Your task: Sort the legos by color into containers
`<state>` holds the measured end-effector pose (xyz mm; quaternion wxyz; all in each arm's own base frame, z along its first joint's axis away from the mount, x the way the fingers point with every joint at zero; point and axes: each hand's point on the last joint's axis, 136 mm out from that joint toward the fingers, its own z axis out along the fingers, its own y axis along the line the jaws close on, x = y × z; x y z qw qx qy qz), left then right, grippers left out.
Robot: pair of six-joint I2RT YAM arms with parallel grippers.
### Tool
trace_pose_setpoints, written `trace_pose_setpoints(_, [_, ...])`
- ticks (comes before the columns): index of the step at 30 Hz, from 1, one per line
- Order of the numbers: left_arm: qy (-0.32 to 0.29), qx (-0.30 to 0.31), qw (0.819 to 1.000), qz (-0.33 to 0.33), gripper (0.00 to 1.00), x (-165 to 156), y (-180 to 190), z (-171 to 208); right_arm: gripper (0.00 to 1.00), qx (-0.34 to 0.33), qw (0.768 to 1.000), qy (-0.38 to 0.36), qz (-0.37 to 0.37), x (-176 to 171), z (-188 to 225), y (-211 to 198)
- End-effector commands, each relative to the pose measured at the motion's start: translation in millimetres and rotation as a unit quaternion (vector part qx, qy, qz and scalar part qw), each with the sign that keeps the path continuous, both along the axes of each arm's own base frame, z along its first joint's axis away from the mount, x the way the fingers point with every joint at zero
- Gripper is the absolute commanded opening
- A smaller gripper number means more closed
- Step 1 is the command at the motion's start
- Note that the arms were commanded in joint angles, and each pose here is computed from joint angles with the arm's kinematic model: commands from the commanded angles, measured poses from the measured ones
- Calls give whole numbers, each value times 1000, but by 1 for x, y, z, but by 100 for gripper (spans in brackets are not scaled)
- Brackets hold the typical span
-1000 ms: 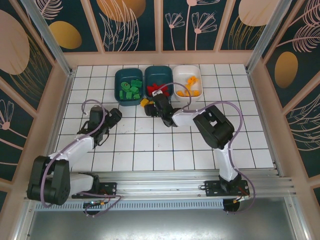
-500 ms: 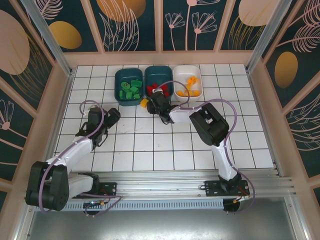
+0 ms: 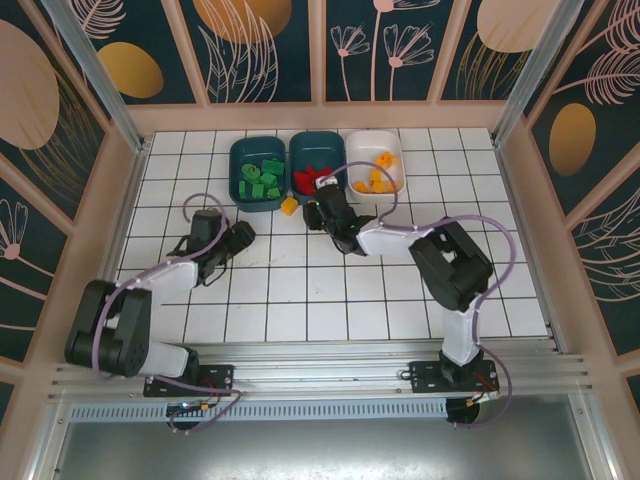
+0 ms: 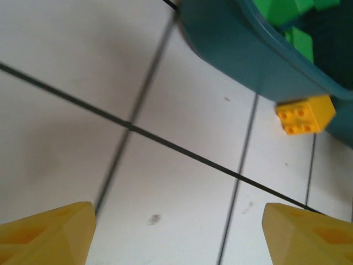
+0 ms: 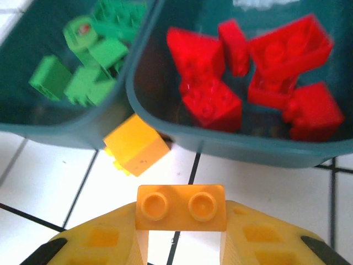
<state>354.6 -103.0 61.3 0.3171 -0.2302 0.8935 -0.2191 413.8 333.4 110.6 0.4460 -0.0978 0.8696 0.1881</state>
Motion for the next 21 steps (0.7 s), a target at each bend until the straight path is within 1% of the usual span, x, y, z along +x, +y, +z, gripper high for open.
trace_pose_setpoints(1, [-41,4,996,-85,77,25,-50,24,33,4,998,-48,-41,22,43,-38])
trace_pose_setpoints(4, [-46,57,988,-138,74,40,-85,26,33,5,996,-36,-76,54,47,-79])
trace_pose_setpoints(6, [-48,78,983,-160,73,51,-97,23,33,2,995,-26,-94,73,43,-102])
trace_pose_setpoints(7, [-36,88,982,-166,73,53,-98,12,34,-3,995,-20,-100,81,40,-110])
trace_pose_setpoints(8, [-42,92,980,-170,73,63,-103,15,34,-5,995,-15,-103,88,39,-116])
trace_pose_setpoints(10, [-37,98,976,-188,73,70,-110,8,36,-7,994,-4,-110,100,35,-127])
trace_pose_setpoints(13, [-37,95,971,-215,73,76,-121,0,41,-5,993,6,-122,112,32,-139])
trace_pose_setpoints(18, [-31,125,969,-211,73,87,-116,-8,56,-11,990,8,-137,125,37,-151])
trace_pose_setpoints(21, [-32,142,966,-213,74,92,-115,-11,59,-8,990,1,-139,120,46,-154])
